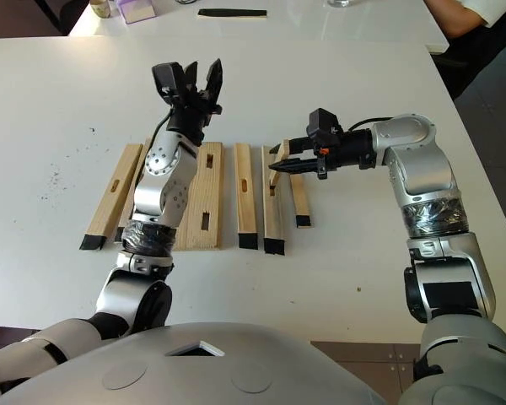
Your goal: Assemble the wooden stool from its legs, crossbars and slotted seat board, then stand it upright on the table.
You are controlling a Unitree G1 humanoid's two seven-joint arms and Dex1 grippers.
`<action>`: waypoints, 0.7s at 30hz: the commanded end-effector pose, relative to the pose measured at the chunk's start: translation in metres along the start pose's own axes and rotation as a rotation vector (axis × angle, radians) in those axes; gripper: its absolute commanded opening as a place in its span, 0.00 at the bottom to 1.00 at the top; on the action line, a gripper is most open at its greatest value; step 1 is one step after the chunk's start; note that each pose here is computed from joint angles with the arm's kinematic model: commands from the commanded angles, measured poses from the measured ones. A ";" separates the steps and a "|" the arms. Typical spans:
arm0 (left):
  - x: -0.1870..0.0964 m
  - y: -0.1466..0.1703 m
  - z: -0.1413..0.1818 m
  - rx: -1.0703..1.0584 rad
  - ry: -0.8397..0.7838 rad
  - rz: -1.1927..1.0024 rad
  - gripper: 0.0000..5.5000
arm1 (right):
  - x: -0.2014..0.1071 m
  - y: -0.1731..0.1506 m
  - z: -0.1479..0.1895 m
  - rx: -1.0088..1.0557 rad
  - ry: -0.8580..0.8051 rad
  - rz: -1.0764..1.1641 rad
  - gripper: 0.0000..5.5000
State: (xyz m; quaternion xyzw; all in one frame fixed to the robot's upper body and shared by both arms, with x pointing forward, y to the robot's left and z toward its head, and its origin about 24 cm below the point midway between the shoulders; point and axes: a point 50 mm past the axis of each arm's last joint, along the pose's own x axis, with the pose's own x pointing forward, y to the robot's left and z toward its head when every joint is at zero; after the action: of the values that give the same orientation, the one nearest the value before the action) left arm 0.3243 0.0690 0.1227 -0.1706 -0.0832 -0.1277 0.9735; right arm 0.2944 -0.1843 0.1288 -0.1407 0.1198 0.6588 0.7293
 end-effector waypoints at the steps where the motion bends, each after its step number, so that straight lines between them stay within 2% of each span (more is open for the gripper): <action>1: -0.001 -0.001 -0.004 -0.011 0.012 -0.008 0.47 | 0.003 0.004 -0.005 0.012 0.016 0.008 0.24; 21: -0.005 -0.003 -0.004 -0.047 0.020 -0.030 0.47 | 0.010 0.003 -0.013 0.001 0.076 0.023 0.24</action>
State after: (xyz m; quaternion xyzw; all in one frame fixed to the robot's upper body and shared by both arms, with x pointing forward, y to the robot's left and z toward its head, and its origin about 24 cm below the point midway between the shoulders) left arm 0.3200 0.0676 0.1177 -0.1799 -0.0765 -0.1406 0.9706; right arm 0.2912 -0.1822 0.1145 -0.1477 0.1393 0.6578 0.7253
